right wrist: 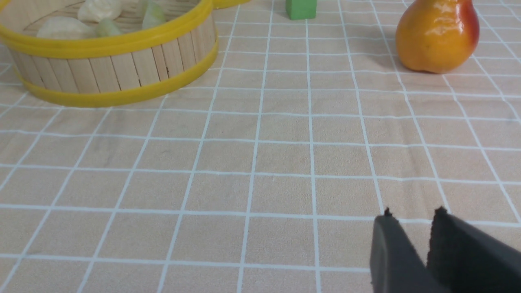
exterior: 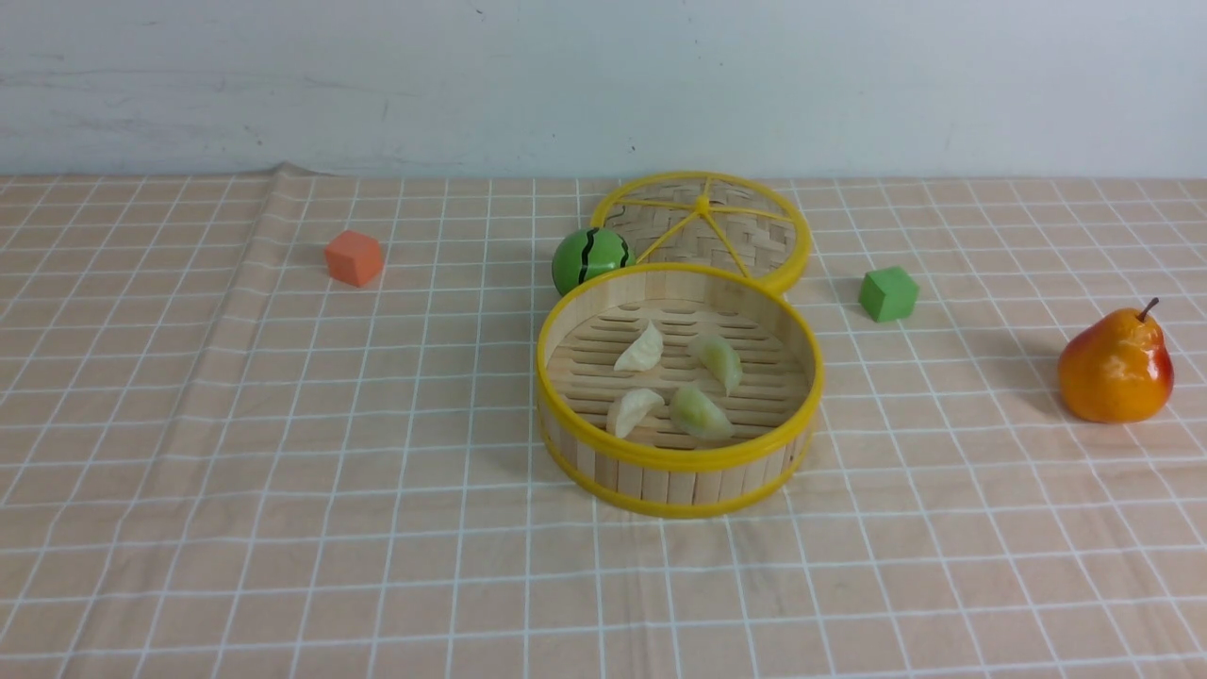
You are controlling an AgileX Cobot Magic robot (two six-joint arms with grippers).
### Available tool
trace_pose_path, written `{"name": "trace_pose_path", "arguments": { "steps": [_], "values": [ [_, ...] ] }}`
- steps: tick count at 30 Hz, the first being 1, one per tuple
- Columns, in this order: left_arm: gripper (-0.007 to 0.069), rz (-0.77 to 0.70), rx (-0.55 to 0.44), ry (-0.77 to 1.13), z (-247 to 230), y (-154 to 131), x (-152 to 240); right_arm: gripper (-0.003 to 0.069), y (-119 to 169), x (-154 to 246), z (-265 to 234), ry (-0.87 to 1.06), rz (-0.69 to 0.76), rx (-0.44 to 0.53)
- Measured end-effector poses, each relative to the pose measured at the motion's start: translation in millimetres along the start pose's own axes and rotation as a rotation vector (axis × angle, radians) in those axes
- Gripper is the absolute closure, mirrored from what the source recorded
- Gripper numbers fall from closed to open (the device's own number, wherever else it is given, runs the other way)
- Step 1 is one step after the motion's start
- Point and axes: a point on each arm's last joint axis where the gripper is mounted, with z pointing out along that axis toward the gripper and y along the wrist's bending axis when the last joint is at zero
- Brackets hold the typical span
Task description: Put the dumplings into the steamer on the table with the brown tablecloth.
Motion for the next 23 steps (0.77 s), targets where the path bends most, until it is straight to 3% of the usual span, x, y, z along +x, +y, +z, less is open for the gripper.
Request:
{"name": "trace_pose_path", "arguments": {
  "steps": [23],
  "values": [
    [0.0631,0.0,0.0,0.0,0.0,0.0,0.0,0.0466,0.0,0.0,0.0,0.0,0.0,0.0]
  ]
}}
